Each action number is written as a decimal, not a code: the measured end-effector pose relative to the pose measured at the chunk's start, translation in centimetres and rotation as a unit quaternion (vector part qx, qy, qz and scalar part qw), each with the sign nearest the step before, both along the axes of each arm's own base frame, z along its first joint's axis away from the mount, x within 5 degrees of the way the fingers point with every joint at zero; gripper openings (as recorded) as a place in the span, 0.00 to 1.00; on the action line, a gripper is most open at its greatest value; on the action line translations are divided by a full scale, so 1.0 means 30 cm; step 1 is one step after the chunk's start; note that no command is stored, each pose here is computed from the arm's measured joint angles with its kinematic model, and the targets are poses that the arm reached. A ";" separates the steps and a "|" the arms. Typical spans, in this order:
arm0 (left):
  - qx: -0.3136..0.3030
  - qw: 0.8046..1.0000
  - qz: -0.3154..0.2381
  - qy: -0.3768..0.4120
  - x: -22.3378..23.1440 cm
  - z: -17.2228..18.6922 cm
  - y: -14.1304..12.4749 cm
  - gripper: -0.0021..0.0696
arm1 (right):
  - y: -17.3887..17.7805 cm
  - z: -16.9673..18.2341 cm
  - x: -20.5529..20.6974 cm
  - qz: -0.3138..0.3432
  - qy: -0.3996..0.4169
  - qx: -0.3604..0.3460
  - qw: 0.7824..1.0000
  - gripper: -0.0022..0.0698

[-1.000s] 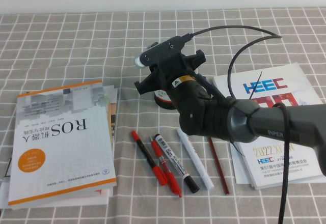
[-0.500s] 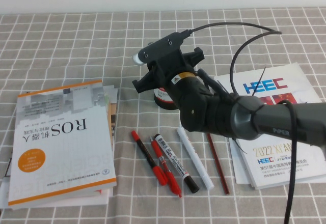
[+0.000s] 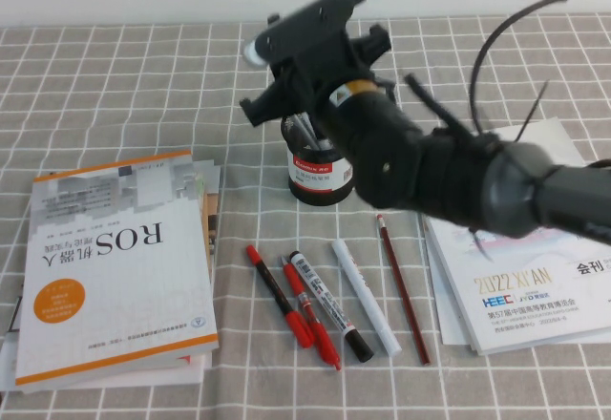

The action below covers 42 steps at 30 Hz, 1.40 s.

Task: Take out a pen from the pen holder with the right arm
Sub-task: 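Take a marker out of the pen holder and lay it on the table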

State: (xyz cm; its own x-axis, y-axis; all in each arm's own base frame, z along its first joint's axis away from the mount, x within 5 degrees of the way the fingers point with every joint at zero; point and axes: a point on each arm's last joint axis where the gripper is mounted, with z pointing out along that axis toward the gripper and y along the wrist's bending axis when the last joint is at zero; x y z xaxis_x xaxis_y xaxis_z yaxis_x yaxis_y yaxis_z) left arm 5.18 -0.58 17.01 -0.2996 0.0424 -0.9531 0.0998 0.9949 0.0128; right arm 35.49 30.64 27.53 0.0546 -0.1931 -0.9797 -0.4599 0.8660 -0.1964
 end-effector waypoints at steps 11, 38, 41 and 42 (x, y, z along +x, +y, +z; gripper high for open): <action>0.000 1.000 0.000 0.000 0.000 0.000 0.000 0.02 | -0.077 0.317 -0.190 0.122 0.046 0.016 0.991 0.18; 0.000 1.000 0.000 0.000 0.000 0.000 0.000 0.02 | -0.222 -0.157 -0.075 -0.031 0.546 -0.042 0.836 0.18; 0.000 1.000 0.000 0.000 0.000 0.000 0.000 0.02 | -0.211 -0.210 -0.057 -0.036 0.551 -0.041 0.832 0.18; 0.000 1.000 0.000 0.000 0.000 0.000 0.000 0.02 | -0.209 -0.223 -0.054 -0.037 0.554 -0.042 0.831 0.18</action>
State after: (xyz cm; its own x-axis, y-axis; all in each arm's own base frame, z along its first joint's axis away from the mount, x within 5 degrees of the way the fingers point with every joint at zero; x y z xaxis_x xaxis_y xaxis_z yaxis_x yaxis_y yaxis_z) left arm 5.18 -0.58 17.01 -0.2996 0.0424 -0.9531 0.0998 0.9949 0.0128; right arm 33.87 24.38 20.84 -0.8863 -0.2259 -0.4043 -0.3450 0.9045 0.2507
